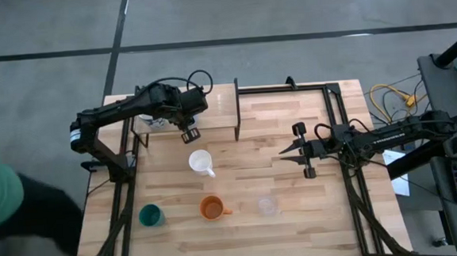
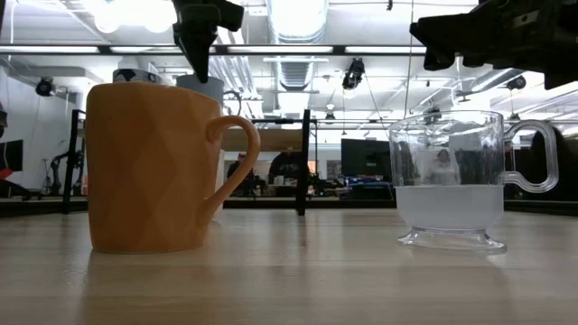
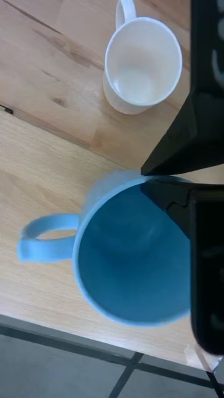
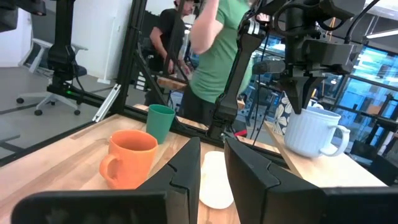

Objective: Stack small to large cups/mugs on shelf
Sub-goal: Put the blue mug on the shelf

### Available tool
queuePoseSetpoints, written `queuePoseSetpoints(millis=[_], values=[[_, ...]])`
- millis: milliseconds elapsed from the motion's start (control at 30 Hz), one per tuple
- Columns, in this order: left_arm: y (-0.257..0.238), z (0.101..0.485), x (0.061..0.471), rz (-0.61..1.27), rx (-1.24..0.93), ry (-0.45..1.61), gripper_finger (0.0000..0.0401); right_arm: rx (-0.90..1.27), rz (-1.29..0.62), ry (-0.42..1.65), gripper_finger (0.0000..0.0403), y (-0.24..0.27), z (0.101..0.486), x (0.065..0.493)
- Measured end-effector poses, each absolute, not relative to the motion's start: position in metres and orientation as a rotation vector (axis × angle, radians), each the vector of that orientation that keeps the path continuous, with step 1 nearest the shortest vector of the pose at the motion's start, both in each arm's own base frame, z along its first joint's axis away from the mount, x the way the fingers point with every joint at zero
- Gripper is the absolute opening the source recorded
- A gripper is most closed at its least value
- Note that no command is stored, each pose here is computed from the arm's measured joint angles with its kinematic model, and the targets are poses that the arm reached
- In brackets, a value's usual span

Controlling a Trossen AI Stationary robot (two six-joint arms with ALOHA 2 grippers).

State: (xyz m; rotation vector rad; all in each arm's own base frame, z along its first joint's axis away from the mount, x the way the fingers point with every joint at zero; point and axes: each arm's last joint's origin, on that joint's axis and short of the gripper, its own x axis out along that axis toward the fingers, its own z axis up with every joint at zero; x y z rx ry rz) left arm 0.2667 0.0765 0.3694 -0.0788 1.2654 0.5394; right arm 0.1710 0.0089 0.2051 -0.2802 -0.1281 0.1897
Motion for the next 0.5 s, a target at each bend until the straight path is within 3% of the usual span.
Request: queuePoseSetpoints(millis=[500], values=[[0.0764,0.3728,0.2667,0.540,-0.080,1.253,0.0064,-0.284,0.190,-0.129,0.0068,0.0089,0.2051,0.1710]])
